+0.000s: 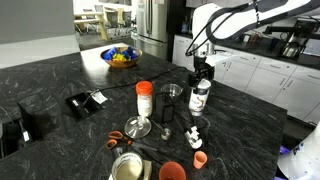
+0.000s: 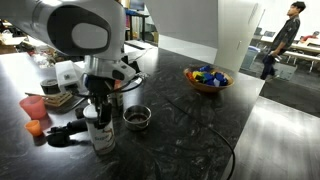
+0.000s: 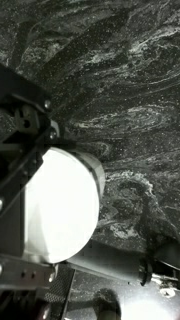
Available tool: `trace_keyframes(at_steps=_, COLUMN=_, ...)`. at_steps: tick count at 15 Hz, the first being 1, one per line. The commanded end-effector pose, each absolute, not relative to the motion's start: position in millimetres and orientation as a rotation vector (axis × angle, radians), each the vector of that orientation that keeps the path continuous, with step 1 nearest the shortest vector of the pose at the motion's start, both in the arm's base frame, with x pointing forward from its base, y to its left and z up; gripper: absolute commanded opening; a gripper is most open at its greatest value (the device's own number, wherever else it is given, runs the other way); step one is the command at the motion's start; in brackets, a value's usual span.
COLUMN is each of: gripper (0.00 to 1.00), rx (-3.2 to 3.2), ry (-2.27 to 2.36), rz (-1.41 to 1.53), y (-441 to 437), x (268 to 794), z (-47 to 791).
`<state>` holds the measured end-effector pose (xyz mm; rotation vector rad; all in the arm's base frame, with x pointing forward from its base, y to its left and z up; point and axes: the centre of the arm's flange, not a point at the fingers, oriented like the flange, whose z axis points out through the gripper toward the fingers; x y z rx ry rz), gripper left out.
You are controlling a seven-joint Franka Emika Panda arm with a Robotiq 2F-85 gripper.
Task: Move the tin of sugar to the left
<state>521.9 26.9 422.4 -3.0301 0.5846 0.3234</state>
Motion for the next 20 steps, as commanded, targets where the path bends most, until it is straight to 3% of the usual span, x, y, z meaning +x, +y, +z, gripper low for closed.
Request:
trace_keyframes(at_steps=1, gripper=0.59, rx=-3.023, ry=0.599, rz=0.296, y=28, x=523, z=430)
trace_keyframes(at_steps=10, gripper=0.59, rx=-3.049, ry=0.595, rz=0.170, y=53, x=511, z=514)
trace_keyframes(at_steps=20, gripper=0.59, rx=-3.076, ry=0.147, rz=0.047, y=149, x=488, z=563)
